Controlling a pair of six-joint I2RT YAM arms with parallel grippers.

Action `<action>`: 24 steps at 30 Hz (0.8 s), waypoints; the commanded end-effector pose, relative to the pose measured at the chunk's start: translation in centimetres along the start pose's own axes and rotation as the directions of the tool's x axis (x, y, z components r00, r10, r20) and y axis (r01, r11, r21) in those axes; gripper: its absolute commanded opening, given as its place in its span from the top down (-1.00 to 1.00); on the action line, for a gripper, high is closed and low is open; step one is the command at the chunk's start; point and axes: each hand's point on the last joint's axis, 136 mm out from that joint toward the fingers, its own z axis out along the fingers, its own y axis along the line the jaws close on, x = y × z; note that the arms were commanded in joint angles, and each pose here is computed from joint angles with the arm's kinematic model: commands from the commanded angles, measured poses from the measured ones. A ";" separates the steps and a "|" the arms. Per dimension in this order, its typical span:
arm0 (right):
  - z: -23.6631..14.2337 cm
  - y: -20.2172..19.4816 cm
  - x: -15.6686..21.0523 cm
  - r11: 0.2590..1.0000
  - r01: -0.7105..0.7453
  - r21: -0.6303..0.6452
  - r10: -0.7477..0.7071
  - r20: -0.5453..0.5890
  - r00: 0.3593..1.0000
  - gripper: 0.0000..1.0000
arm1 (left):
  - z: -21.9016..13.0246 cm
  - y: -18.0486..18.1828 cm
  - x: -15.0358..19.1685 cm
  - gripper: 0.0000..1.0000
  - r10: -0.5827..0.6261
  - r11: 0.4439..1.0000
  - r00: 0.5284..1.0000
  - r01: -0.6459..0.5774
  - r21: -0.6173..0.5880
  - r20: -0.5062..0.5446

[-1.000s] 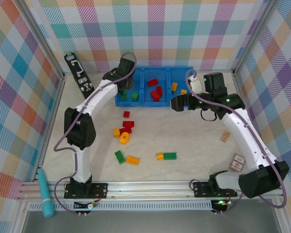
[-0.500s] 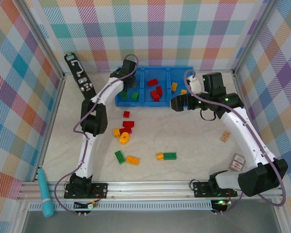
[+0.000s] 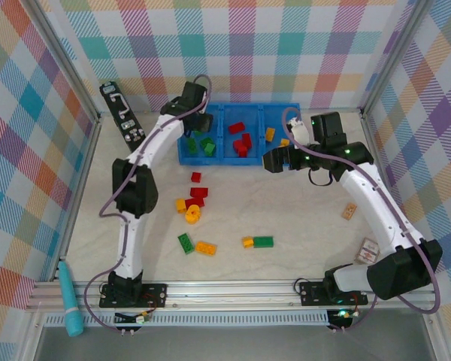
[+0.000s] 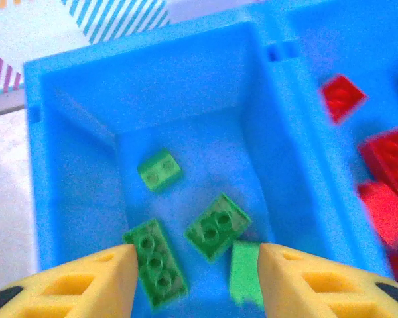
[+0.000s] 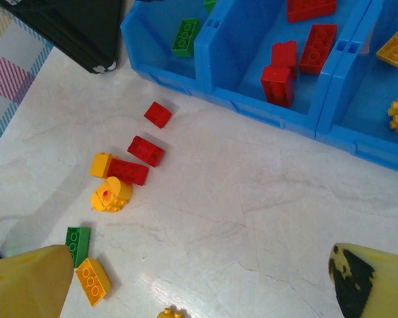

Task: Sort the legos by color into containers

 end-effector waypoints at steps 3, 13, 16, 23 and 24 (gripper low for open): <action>-2.4 1.8 -0.9 0.998 0.046 -0.032 -0.044 0.064 0.997 -0.98 | -8.5 -10.1 6.8 -0.04 0.557 0.824 0.829 -0.543 0.159 -0.055; -4.2 1.9 -0.8 0.998 0.055 0.010 -0.056 0.156 0.986 -0.98 | -13.3 -24.8 19.4 -0.02 0.730 0.610 0.683 -0.659 0.440 0.010; -4.9 2.2 -0.9 0.998 0.061 0.006 -0.061 0.172 0.983 -0.98 | -13.9 -28.1 22.5 -0.04 0.748 0.563 0.663 -0.636 0.528 0.001; -6.1 2.1 -1.0 0.997 0.066 0.048 -0.075 0.212 0.974 -0.98 | -14.9 -32.7 24.6 -0.05 0.695 0.546 0.717 -0.581 0.604 0.061; -6.4 2.1 -1.0 0.996 0.070 0.053 -0.080 0.221 0.972 -0.98 | -14.6 -32.9 24.7 -0.05 0.688 0.556 0.723 -0.578 0.597 0.058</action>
